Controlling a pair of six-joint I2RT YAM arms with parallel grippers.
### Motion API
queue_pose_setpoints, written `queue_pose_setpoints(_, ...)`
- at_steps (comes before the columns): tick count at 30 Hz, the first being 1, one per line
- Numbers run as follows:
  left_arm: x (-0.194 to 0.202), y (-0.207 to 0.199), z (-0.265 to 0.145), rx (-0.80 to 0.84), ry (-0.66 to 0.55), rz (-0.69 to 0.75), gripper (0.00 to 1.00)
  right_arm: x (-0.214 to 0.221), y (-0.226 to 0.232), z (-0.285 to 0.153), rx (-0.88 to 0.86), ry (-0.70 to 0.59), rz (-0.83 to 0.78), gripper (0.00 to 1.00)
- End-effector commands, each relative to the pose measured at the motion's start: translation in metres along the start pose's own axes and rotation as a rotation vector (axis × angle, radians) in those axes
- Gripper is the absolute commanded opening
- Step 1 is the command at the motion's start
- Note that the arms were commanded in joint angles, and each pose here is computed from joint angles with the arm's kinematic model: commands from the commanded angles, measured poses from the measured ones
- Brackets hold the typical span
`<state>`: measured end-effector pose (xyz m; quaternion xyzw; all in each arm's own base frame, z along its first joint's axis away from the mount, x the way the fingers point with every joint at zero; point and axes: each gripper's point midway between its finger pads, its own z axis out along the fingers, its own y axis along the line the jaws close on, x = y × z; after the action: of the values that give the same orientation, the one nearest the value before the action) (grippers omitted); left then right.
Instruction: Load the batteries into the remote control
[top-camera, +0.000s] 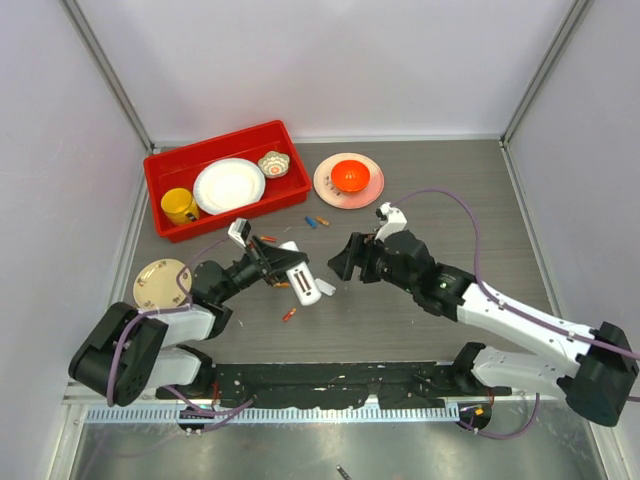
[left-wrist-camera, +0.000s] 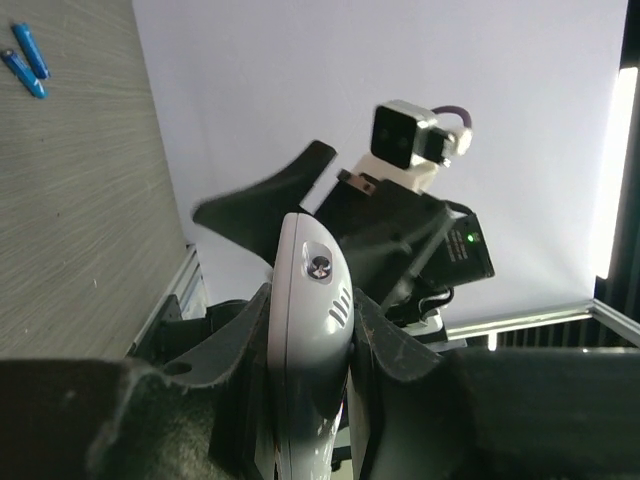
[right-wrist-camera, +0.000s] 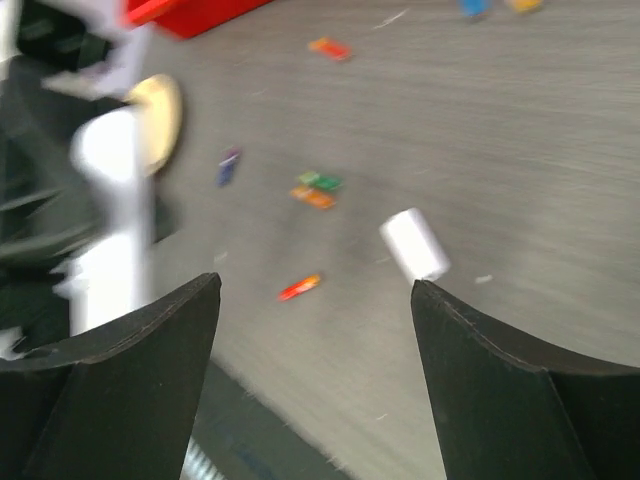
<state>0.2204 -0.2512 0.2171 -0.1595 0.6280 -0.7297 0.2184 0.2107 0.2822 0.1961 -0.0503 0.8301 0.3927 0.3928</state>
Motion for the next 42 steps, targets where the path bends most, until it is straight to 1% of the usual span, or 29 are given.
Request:
queue_pose_setpoints(1,0.003,-0.034,-0.018,0.130,0.002,0.138,0.00,-0.022,-0.089,0.008,0.458,-0.111,-0.128,0.81)
queue_pose_setpoints(2,0.002,-0.035,-0.020,0.129,-0.002,0.142,0.00,-0.032,-0.094,0.011,0.483,-0.162,-0.144,0.80)
queue_pose_setpoints(3,0.001,-0.032,-0.022,0.110,-0.002,0.135,0.00,-0.030,-0.103,0.020,0.511,-0.165,-0.152,0.80)
queue_pose_setpoints(4,0.001,-0.039,-0.024,0.124,-0.004,0.154,0.00,-0.034,-0.109,0.024,0.524,-0.180,-0.149,0.80)
queue_pose_setpoints(5,0.001,-0.032,-0.024,0.086,-0.002,0.149,0.00,-0.043,-0.104,0.035,0.493,-0.221,-0.150,0.77)
queue_pose_setpoints(6,0.002,-0.031,-0.024,0.072,0.006,0.153,0.00,-0.047,-0.103,0.044,0.478,-0.230,-0.168,0.76)
queue_pose_setpoints(9,0.004,-0.037,-0.026,0.049,0.008,0.200,0.00,-0.058,-0.110,0.080,0.486,-0.201,-0.230,0.71)
queue_pose_setpoints(10,0.003,-0.040,-0.027,0.048,0.005,0.216,0.00,-0.060,-0.113,0.101,0.495,-0.176,-0.257,0.69)
queue_pose_setpoints(12,0.004,-0.041,-0.029,0.026,-0.002,0.240,0.00,-0.069,-0.117,0.121,0.492,-0.160,-0.295,0.65)
queue_pose_setpoints(13,0.005,-0.043,-0.030,0.024,-0.002,0.251,0.00,-0.083,-0.107,0.132,0.465,-0.174,-0.298,0.63)
queue_pose_setpoints(14,0.005,-0.039,-0.031,0.001,-0.001,0.246,0.00,-0.076,-0.121,0.145,0.484,-0.135,-0.302,0.60)
queue_pose_setpoints(16,0.008,-0.042,-0.033,0.010,0.005,0.261,0.01,-0.087,-0.114,0.160,0.454,-0.137,-0.309,0.58)
queue_pose_setpoints(17,0.010,-0.043,-0.035,0.016,0.012,0.263,0.00,-0.078,-0.124,0.171,0.467,-0.103,-0.313,0.57)
queue_pose_setpoints(19,0.012,-0.042,-0.037,0.022,0.016,0.252,0.00,-0.083,-0.127,0.181,0.469,-0.092,-0.314,0.56)
queue_pose_setpoints(21,0.014,-0.040,-0.039,0.029,0.019,0.248,0.00,-0.074,-0.136,0.192,0.464,-0.054,-0.310,0.56)
queue_pose_setpoints(22,0.014,-0.040,-0.040,0.030,0.017,0.247,0.00,-0.079,-0.132,0.196,0.454,-0.059,-0.314,0.56)
queue_pose_setpoints(24,0.015,-0.039,-0.040,0.032,0.025,0.248,0.00,-0.071,-0.137,0.203,0.459,-0.017,-0.334,0.56)
queue_pose_setpoints(25,0.015,-0.037,-0.039,0.027,0.028,0.241,0.00,-0.076,-0.136,0.205,0.458,-0.023,-0.337,0.56)
queue_pose_setpoints(28,0.015,-0.038,-0.038,0.034,0.040,0.243,0.00,-0.072,-0.144,0.213,0.484,0.003,-0.375,0.56)
queue_pose_setpoints(36,0.013,-0.039,-0.034,0.041,0.048,0.238,0.00,-0.069,-0.156,0.230,0.506,0.033,-0.427,0.56)
queue_pose_setpoints(38,0.013,-0.037,-0.034,0.037,0.046,0.236,0.00,-0.059,-0.163,0.231,0.522,0.067,-0.430,0.56)
queue_pose_setpoints(42,0.010,-0.035,-0.033,0.030,0.037,0.232,0.00,-0.050,-0.172,0.231,0.538,0.092,-0.433,0.53)
